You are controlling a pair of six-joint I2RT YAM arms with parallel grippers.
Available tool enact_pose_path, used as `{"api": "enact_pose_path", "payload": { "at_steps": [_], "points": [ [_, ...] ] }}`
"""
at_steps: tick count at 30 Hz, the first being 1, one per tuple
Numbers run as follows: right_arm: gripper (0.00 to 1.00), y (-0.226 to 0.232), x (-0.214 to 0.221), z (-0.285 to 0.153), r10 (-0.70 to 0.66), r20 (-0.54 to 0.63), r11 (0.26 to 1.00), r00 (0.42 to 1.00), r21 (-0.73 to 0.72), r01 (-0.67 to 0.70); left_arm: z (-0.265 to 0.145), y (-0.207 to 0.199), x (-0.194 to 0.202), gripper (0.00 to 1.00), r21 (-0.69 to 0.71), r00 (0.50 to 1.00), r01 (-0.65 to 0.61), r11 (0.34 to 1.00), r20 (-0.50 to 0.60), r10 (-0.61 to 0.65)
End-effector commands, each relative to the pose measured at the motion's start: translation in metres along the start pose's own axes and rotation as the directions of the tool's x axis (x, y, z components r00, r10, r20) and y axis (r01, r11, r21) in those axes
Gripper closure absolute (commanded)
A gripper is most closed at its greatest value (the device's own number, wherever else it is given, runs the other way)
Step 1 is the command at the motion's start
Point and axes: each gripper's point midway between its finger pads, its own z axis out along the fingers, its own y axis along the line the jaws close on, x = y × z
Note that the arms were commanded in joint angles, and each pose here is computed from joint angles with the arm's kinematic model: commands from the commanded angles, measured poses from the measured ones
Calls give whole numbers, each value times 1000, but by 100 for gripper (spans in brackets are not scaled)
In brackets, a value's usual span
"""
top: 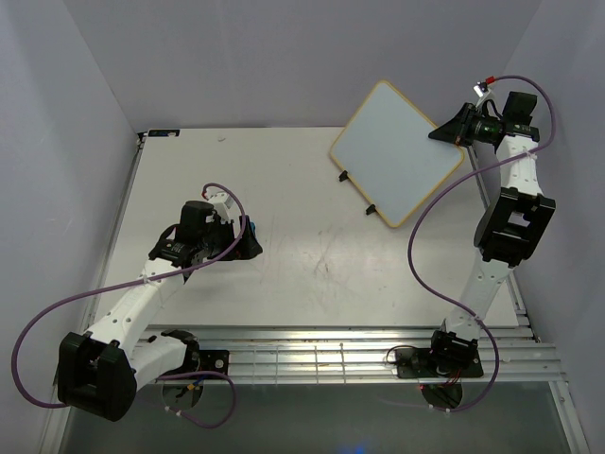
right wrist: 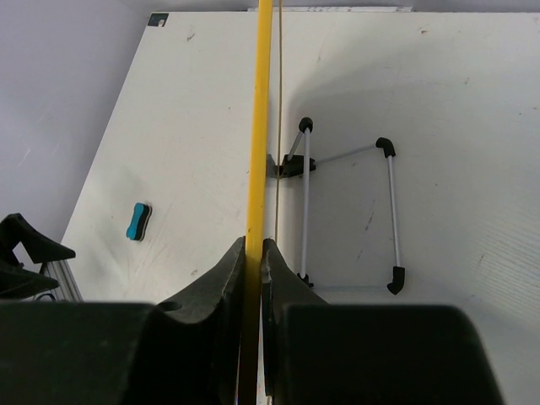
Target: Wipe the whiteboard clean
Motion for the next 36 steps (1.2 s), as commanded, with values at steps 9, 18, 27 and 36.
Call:
{"api": "enact_pose_path", "payload": {
  "at_steps": [9, 18, 27, 36],
  "points": [
    [85, 4, -5, -1, -71, 12, 997, 997, -12, 71, 1, -4, 1, 2, 28, 1000, -16, 999, 3, 16],
    [58, -7, -2, 0, -79, 9, 996, 997, 28, 79, 1, -5, 1, 2, 31, 1000, -17, 999, 3, 17],
    [25, -33, 4, -8, -91, 3, 986, 996, 141, 89, 1, -6, 1, 2, 41, 1000, -18, 999, 2, 18],
    [10, -63, 4, -21, -62, 1, 943, 998, 329, 58, 0, -9, 2, 2, 59, 1000, -22, 998, 0, 22]
  ]
}}
